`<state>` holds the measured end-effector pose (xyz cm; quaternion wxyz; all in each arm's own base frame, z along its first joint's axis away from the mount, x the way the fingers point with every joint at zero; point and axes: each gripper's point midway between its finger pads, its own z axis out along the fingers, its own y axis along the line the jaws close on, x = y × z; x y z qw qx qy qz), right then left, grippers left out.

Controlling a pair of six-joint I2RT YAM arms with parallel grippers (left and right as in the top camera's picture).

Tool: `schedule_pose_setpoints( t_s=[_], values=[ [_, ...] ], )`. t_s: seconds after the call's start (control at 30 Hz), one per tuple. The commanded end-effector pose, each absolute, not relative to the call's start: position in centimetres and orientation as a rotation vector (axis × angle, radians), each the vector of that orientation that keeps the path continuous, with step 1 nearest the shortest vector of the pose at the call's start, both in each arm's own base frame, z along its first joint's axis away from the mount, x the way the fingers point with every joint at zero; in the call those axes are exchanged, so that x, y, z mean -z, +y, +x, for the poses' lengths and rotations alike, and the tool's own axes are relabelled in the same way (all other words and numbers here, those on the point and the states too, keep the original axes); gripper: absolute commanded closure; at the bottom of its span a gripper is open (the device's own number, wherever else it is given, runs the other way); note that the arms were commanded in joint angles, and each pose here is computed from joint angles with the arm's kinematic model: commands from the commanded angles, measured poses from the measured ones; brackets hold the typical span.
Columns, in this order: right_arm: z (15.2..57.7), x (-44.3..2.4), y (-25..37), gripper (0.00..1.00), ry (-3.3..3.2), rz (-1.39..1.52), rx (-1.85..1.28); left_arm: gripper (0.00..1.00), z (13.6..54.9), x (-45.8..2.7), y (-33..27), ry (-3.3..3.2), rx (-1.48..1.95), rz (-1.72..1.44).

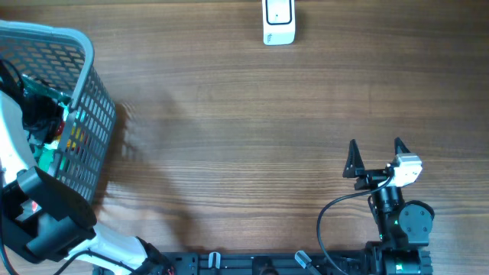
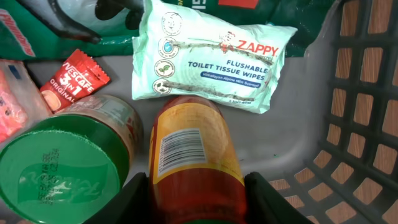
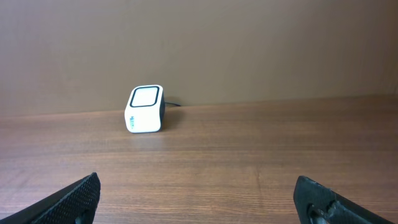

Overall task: Scan the item barcode
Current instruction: 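Lift the bottle out and carry it toward the white scanner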

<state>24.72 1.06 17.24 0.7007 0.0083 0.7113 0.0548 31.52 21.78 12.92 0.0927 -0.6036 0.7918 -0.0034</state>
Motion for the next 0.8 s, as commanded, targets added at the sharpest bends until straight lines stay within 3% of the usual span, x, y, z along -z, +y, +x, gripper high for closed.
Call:
schedule_pose_setpoints(
  t_s=[0.0, 0.1, 0.43, 0.77],
  values=[
    [24.7, -17.4, 0.7, 0.00, 1.575, 0.026, -0.101, 0.67, 31.1, -12.7, 21.5, 2.391, 0.025, -1.788],
    [24.7, -17.4, 0.7, 0.00, 1.575, 0.027, -0.100, 0.68, 31.1, -15.0, 21.5, 2.363, 0.025, -1.764],
    [24.7, -17.4, 0.7, 0.00, 1.575, 0.026, -0.100, 0.64, 29.8, -30.8, 20.6, 2.018, 0.042, -1.504],
    [24.7, -17.4, 0.7, 0.00, 1.575, 0.026, -0.101, 0.59, 28.5, -45.7, 9.2, 1.763, 0.583, -0.911]
  ],
)
